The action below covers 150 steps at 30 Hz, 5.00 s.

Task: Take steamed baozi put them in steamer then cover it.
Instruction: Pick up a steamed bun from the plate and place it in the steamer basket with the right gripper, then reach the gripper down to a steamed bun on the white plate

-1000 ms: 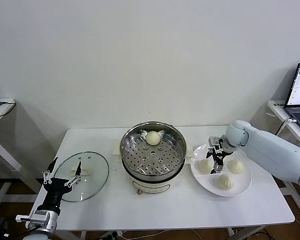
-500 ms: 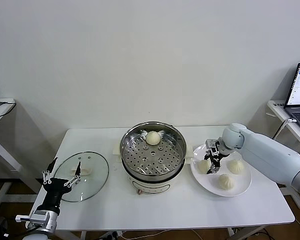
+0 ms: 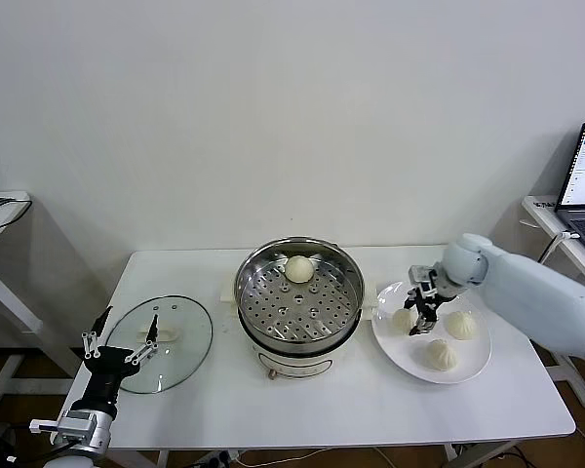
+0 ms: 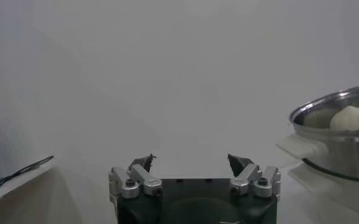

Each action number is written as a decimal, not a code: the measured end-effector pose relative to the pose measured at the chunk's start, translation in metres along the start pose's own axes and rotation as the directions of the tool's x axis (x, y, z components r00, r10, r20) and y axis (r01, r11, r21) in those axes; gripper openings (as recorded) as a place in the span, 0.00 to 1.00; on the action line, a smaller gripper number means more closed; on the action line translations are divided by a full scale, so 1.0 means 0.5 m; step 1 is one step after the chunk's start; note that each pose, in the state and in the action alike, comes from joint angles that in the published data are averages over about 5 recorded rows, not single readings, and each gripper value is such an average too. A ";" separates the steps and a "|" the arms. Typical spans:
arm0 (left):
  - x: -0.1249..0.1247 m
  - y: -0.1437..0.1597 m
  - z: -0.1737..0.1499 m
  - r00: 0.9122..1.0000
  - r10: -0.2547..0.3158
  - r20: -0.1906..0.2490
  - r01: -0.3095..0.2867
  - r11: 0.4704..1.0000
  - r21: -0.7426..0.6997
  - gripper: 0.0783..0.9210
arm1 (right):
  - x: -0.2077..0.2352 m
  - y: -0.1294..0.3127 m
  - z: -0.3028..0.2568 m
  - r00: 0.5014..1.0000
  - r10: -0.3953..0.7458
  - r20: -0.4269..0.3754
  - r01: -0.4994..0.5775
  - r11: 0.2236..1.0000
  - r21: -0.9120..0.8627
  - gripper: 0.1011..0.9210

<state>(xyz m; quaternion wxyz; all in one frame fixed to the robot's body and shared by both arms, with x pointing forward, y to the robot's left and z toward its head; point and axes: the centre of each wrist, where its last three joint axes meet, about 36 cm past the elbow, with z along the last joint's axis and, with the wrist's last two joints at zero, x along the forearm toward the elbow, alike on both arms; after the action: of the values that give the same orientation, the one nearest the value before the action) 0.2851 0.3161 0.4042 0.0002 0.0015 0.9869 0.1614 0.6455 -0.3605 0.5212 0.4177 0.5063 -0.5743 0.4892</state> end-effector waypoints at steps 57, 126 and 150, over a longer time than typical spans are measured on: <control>0.002 0.049 -0.009 0.999 -0.034 0.003 0.034 0.999 -0.035 0.88 | 0.077 -0.057 -0.740 0.998 -0.055 0.035 0.044 0.967 0.251 0.75; 0.003 -0.009 -0.016 1.000 0.006 0.008 -0.006 0.999 -0.035 0.88 | -0.022 0.104 0.086 0.992 -0.093 -0.088 0.099 0.993 0.060 0.88; -0.004 -0.010 -0.001 1.000 0.011 -0.006 -0.011 0.999 -0.035 0.88 | -0.084 0.113 0.094 0.991 -0.107 -0.081 0.110 0.993 0.033 0.75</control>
<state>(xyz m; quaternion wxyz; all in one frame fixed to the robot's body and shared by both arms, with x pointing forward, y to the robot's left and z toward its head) 0.2872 0.3109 0.4031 -0.0035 0.0066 0.9839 0.1787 0.5962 -0.3989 0.4645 0.4567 0.5247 -0.5199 0.4959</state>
